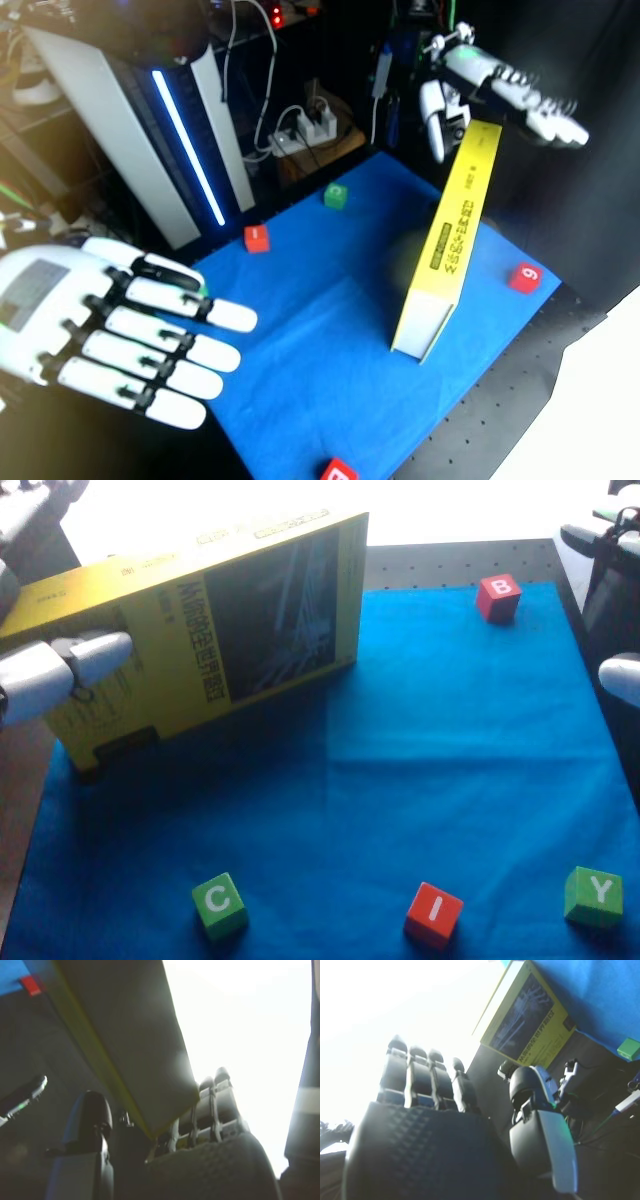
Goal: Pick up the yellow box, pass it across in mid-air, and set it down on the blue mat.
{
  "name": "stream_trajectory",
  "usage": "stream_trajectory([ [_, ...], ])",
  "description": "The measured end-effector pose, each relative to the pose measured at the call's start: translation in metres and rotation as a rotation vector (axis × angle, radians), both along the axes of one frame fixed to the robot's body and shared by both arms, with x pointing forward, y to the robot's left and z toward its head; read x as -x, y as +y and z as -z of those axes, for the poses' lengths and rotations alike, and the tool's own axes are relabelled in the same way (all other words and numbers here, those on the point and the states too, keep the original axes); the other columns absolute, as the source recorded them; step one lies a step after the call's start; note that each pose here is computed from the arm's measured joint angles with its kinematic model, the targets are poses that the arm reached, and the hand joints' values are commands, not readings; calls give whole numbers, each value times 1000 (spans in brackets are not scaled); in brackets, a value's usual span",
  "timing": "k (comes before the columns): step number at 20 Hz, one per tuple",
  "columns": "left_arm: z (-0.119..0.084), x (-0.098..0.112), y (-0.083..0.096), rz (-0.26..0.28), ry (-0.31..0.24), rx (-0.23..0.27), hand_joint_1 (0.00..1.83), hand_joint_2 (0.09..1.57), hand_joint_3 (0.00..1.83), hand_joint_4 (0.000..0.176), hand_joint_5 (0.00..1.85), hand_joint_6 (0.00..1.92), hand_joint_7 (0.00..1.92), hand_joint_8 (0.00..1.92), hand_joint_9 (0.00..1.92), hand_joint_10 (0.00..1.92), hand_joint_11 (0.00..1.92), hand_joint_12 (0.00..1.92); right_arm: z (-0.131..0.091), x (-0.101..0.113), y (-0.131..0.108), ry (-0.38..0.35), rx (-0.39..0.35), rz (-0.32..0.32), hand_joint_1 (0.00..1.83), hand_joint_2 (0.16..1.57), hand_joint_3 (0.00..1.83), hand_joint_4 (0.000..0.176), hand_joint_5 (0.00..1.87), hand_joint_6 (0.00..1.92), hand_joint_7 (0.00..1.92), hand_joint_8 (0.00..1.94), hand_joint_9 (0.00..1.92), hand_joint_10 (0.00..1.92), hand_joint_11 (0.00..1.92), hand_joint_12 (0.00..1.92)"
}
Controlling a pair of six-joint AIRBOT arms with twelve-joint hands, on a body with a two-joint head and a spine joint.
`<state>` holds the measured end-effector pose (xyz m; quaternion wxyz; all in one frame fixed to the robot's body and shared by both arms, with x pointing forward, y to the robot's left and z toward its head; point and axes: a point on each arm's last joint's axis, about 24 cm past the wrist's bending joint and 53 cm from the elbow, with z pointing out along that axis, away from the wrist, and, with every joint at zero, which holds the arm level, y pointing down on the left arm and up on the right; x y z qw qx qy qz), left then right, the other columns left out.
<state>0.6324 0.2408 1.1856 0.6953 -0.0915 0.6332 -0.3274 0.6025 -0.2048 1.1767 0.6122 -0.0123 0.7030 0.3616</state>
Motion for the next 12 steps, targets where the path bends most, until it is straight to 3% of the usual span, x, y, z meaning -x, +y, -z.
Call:
stream_trajectory([
  [1,4,-1,-2,4,13,-3,823,1136,0,0,277,8,415,104,361,251,60,1241,1,0,0,3,1,0,271,1331,0,91,0,0,0,0,0,0,0,0],
  [2,6,-1,-3,6,17,3,886,1141,0,0,550,90,626,419,517,830,257,1619,0,0,0,2,0,0,266,1333,1,95,0,0,0,0,0,0,0,0],
  [3,7,-2,-3,9,18,-1,1039,1175,0,0,782,1015,749,1359,767,1590,722,1861,0,0,0,3,-3,3,279,1340,2,102,0,0,0,0,0,0,0,0],
  [4,5,-2,-2,5,14,6,1063,1125,0,0,729,1646,796,1809,912,1855,977,1909,0,0,0,3,-3,3,316,1342,1,106,0,0,0,0,0,0,0,0],
  [5,3,-2,-2,6,7,13,1180,1106,0,0,1003,1866,1189,1899,1312,1908,1395,1919,0,0,-1,3,-4,5,323,1343,2,93,0,0,0,0,0,0,0,0],
  [6,4,-1,-2,10,10,14,1237,1114,0,0,1189,1910,1379,1917,1490,1918,1565,1921,0,0,-1,4,-5,6,322,1344,2,81,0,0,0,0,0,0,0,0],
  [7,3,-1,-4,14,0,1,1284,1150,0,96,1296,1919,1480,1920,1611,1920,1684,1921,1,-1,-1,5,-9,9,304,1342,1,77,0,0,0,0,0,0,0,0],
  [8,3,-2,-1,1,0,5,1284,1167,2,160,1307,1921,1495,1921,1642,1921,1721,1921,1,0,0,5,-12,7,300,1342,1,73,0,0,0,0,0,0,0,0],
  [9,3,-2,0,-3,0,7,1298,1177,4,173,1265,1921,1478,1921,1616,1921,1690,1921,1,0,0,7,-10,6,300,1339,0,84,0,0,0,0,0,0,0,0],
  [11,2,-2,0,-2,-2,7,1311,1200,8,176,1227,1921,1438,1921,1552,1921,1628,1921,2,0,0,8,-11,6,327,1327,0,79,0,0,0,0,0,0,0,0],
  [12,1,-2,0,-2,-5,6,1302,1199,6,176,1227,1921,1445,1921,1560,1921,1635,1921,2,0,0,8,-11,6,344,1321,0,87,0,0,0,0,0,0,0,0],
])
